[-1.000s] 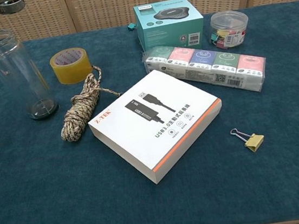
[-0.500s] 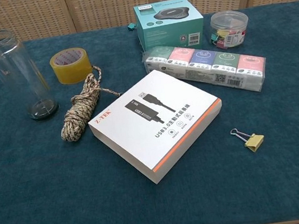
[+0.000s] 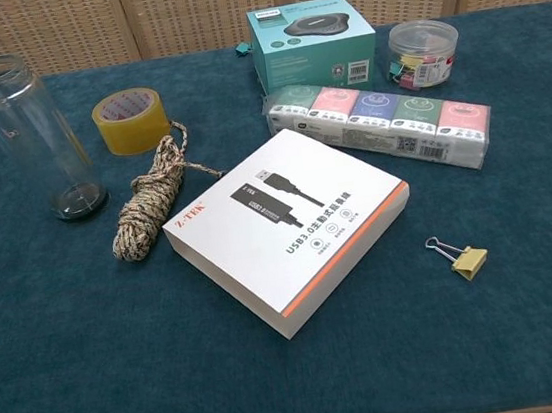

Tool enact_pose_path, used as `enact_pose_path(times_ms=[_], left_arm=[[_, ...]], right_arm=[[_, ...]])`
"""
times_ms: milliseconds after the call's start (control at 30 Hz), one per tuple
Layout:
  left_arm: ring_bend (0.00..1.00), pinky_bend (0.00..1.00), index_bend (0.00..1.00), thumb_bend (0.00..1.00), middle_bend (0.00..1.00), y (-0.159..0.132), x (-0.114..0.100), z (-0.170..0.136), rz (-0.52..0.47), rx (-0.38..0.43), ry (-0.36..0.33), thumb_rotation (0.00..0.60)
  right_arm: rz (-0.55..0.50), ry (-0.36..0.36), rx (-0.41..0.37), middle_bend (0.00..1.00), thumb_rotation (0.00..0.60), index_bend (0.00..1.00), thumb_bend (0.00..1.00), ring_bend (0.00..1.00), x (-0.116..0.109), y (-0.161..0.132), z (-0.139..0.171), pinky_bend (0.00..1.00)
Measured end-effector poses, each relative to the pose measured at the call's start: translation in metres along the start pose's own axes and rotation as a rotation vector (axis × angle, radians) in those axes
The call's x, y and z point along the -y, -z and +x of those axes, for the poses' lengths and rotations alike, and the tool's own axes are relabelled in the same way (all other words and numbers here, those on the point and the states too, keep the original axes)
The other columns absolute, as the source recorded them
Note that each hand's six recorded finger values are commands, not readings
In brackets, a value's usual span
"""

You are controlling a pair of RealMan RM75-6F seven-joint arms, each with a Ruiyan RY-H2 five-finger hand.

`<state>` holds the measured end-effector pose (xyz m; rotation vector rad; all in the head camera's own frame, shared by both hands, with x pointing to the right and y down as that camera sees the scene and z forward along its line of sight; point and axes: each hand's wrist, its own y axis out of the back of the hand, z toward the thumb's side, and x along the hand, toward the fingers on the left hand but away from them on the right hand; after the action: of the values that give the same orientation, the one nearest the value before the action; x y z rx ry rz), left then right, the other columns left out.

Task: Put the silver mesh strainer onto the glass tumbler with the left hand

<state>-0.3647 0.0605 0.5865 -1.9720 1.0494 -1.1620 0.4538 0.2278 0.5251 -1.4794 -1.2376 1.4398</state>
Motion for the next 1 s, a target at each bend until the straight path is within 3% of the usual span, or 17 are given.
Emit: enact_pose_path(times_ms=[1000], left_arm=[[0.0,0.0,0.57,0.51,0.0,-0.011,0.016,0.013,-0.001,0.007,0.041,0.6]], right_arm=[[-0.003,0.003,0.012,0.0,0.6,0.0,0.11,0.0,0.0,0.002,0.0,0.0]])
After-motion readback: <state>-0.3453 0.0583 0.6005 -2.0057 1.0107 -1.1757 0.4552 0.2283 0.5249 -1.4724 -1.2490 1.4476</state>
